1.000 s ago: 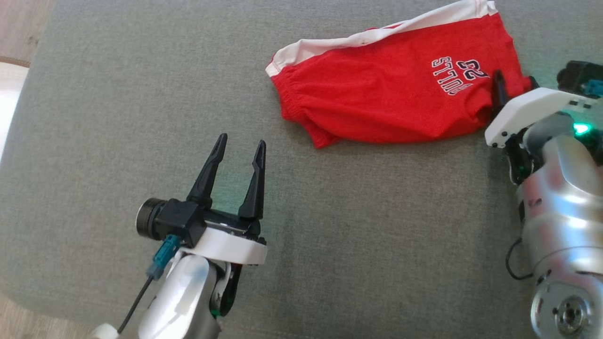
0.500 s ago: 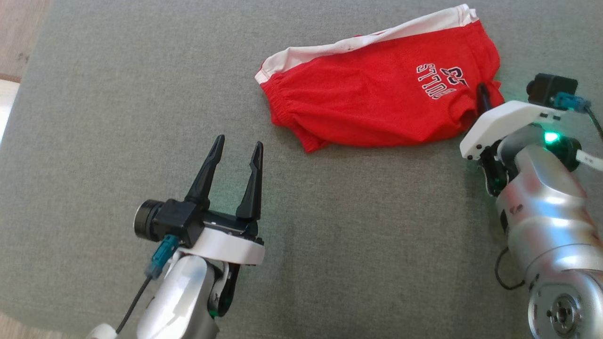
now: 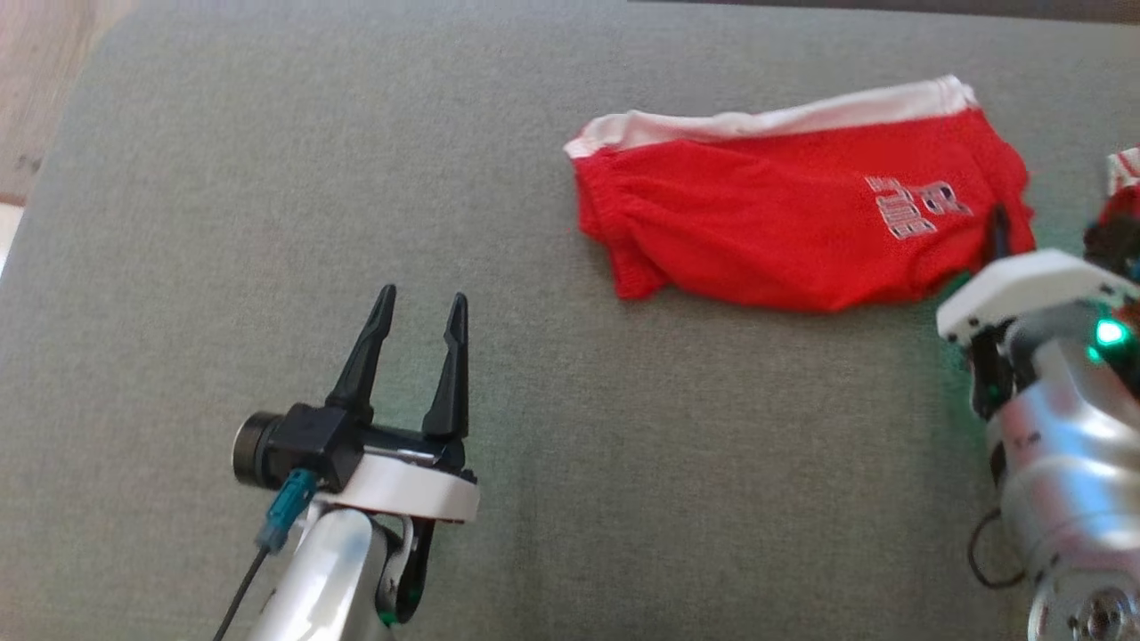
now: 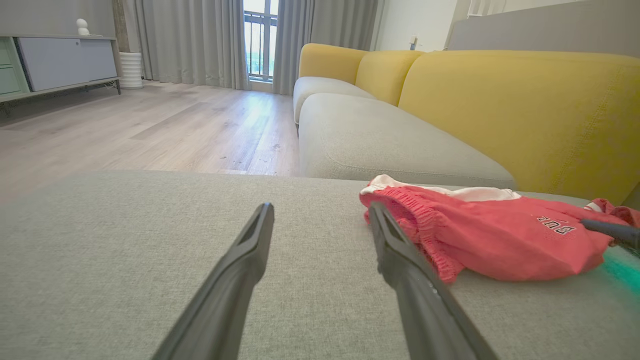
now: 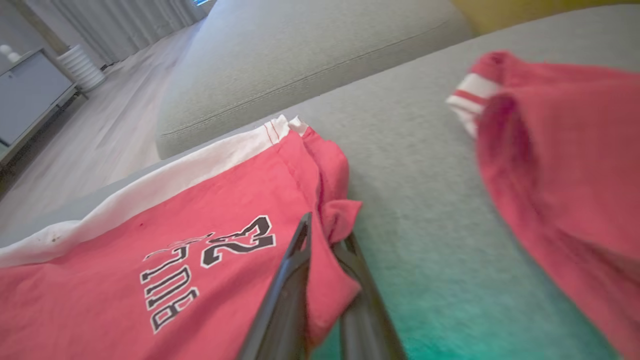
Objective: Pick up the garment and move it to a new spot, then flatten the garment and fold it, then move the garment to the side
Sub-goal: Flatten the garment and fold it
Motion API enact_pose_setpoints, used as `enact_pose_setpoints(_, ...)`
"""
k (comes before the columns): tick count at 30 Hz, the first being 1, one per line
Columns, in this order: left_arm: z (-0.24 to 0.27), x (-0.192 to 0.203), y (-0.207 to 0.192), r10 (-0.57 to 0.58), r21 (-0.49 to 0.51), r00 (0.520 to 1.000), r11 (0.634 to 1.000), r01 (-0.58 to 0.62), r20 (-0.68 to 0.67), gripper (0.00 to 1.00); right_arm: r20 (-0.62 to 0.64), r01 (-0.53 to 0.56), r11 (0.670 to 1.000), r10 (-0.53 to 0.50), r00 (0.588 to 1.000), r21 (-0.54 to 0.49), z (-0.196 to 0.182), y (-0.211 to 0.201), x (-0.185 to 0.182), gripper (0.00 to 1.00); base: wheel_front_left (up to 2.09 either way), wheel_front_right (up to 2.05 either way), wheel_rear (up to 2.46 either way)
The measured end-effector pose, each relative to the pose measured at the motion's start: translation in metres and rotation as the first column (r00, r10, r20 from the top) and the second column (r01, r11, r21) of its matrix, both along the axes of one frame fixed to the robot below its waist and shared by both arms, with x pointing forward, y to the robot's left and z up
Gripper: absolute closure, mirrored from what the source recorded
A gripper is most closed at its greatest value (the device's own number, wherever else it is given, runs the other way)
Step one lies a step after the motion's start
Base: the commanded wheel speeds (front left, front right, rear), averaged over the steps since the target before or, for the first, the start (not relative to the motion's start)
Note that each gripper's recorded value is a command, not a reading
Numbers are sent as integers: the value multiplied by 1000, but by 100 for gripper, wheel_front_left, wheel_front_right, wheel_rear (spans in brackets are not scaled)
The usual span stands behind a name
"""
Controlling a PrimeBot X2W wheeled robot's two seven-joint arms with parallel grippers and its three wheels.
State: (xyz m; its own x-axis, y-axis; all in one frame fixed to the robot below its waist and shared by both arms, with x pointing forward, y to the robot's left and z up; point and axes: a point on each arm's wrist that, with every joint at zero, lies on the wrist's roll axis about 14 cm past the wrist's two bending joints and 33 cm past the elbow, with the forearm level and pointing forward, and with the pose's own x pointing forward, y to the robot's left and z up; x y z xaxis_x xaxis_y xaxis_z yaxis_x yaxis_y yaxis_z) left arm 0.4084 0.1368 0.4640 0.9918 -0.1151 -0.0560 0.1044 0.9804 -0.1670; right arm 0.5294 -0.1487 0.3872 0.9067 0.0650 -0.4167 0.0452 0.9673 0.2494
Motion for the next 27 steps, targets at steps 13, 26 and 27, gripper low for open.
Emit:
enact_pose_setpoints(13,14,-5,-15,-52,-3,998,999,52,43,0,11,140,989,-140,990,39,2,-37,-39,100,0,0,0)
enact_pose_setpoints(26,11,-19,-6,-36,11,999,999,35,30,0,130,13,992,-29,991,125,54,19,-9,100,0,0,0)
enact_pose_setpoints(27,12,-20,-5,-32,12,999,999,31,32,0,153,-10,991,-11,988,135,63,27,-5,100,0,0,0)
